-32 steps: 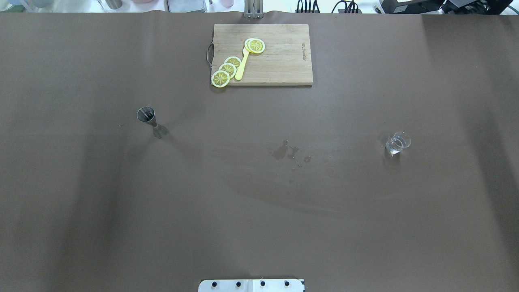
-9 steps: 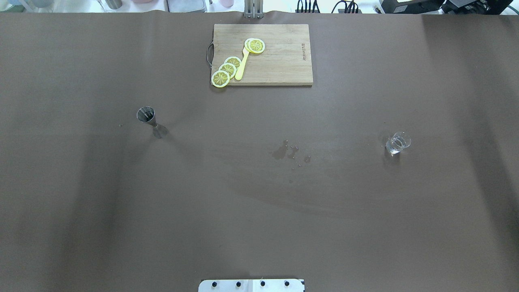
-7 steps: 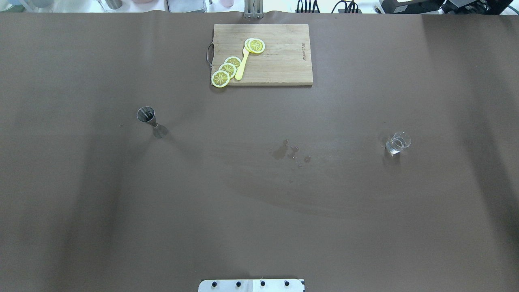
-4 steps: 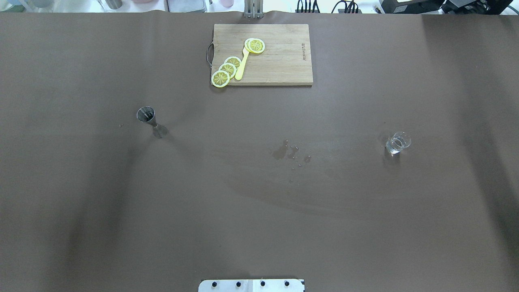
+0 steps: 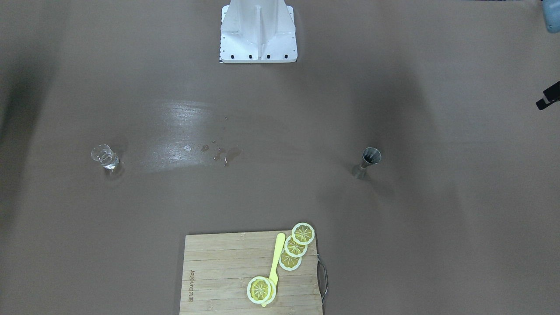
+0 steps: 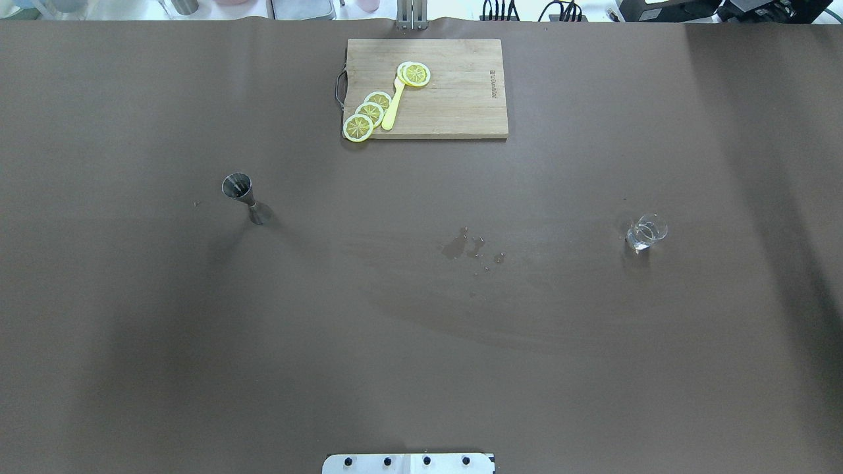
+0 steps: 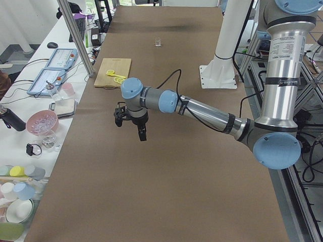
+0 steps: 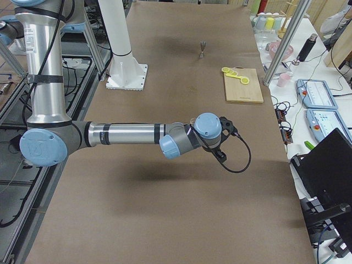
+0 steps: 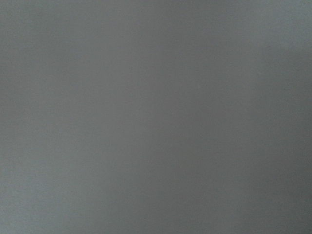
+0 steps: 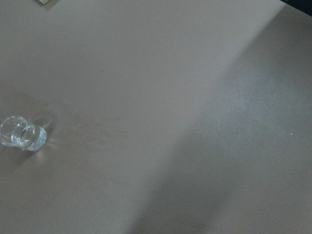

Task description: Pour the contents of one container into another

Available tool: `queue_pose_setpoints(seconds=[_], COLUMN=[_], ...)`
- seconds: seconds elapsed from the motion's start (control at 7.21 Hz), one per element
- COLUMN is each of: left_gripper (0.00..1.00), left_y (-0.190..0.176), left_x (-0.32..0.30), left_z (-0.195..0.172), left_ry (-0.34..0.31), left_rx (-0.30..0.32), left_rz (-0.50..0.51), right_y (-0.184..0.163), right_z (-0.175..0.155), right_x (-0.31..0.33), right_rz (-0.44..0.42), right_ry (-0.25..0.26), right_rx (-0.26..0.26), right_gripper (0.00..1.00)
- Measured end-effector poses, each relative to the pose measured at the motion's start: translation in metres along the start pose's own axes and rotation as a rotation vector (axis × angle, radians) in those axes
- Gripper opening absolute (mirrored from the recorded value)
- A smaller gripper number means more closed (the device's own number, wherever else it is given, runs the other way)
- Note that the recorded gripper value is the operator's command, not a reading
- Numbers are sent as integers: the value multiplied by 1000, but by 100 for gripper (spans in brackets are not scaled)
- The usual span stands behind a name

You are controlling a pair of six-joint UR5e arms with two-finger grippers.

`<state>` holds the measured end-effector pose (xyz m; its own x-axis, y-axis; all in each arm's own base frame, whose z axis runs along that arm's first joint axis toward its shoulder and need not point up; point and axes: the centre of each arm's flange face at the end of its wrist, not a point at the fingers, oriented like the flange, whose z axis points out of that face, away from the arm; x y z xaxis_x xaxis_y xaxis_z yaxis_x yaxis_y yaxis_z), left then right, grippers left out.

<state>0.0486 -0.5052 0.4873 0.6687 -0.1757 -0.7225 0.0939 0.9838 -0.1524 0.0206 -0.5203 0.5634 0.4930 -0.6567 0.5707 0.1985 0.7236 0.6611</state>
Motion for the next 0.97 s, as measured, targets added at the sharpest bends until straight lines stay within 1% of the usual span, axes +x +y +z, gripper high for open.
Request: queue_pose_setpoints(seconds=[0.14,0.28,0.55,0.69,0.83,0.97], left_gripper=[98,98,98,98,98,98], left_y=[-4,1,22,33,43,55], left_x=[33,65,136,171,199,228], left_z=[-9,-16,-17,-17,-19,-23], left_ry=[12,28,60,77,92,108], left_rx=[10,20,14,11,12,18], left_rz=[-20,-27,35,65,82,79], right_y=[-14,-23,-35,-39,-38,-36], right_z=[-6,-10,-14,-13,-10,-7], right_x=[-8,-16,-34,-44,-50,-54], right_rz=[-29,-51,-98,-138,-172,-173], right_ry=[-1,-4,-12,-14,-12,-9], right_rx=[16,27,45,57,68,72], right_gripper=[100,100,100,100,100,100])
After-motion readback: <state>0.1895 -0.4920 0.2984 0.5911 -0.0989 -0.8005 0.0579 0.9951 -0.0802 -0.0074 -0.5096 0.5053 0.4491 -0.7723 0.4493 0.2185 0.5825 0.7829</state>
